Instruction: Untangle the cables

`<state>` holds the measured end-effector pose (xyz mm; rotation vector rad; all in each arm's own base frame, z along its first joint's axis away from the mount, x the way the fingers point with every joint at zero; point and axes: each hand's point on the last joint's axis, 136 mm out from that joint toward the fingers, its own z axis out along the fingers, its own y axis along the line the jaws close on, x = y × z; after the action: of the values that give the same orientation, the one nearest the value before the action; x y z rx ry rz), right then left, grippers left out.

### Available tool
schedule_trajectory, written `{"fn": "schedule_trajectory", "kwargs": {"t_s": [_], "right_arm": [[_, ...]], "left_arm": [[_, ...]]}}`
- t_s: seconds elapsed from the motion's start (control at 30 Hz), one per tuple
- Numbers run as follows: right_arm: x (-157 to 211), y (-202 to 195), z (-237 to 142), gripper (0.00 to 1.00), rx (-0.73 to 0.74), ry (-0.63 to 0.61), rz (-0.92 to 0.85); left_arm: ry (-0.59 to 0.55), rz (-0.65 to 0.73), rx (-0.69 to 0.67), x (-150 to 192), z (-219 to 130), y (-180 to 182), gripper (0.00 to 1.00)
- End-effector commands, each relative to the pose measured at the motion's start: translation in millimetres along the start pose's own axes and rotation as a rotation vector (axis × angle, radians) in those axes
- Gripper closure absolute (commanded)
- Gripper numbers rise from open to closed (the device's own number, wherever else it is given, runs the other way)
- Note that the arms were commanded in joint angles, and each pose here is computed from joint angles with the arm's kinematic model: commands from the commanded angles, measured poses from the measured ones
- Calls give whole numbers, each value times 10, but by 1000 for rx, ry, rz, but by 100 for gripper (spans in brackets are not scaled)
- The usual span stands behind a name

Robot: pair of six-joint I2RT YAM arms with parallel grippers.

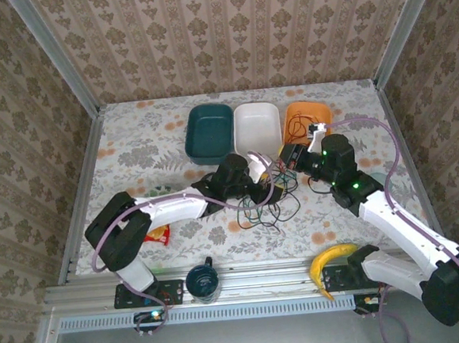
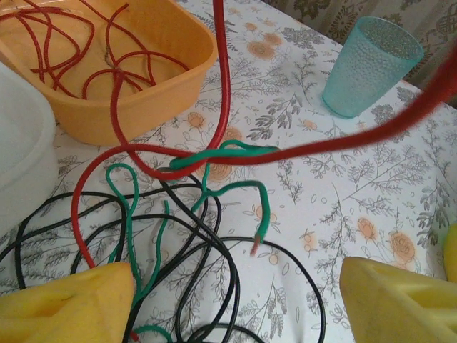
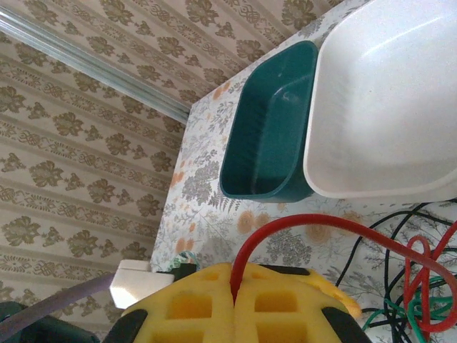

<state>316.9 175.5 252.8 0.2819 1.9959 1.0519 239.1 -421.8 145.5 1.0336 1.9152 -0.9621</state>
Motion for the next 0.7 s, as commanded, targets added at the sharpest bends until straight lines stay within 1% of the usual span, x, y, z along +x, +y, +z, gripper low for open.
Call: {"fn": "schedule_trajectory", "kwargs": {"t_s": [0.0, 0.13, 0.2, 0.23, 0.3, 0.37, 0.4, 0.53, 0.67], "right_arm": [[15, 47, 17, 100, -29, -3, 18], [21, 48, 7, 100, -30, -1, 16], [27, 41, -2, 100, -24, 0, 13], [27, 36, -6, 100, -23, 0, 12], [35, 17, -16, 100, -13, 2, 7], [41, -27, -24, 100, 8, 2, 6], [39, -34, -31, 100, 13, -1, 1], [-42, -26, -85, 100, 40, -26, -40], [-222, -23, -212, 100, 109, -79, -128]], "left_arm": [[-70, 12, 53, -258, 68, -91, 27], [-106, -18, 56, -332, 125, -11, 36], [-115, -47, 70, -344, 151, 38, 48], [-119, -59, 74, -348, 161, 56, 56], [-133, -87, 90, -370, 177, 89, 77], [-135, -109, 110, -381, 189, 96, 96], [-134, -119, 111, -376, 195, 109, 100], [-130, -139, 76, -320, 166, 181, 100], [-112, -165, -18, -153, 36, 349, 100]]}}
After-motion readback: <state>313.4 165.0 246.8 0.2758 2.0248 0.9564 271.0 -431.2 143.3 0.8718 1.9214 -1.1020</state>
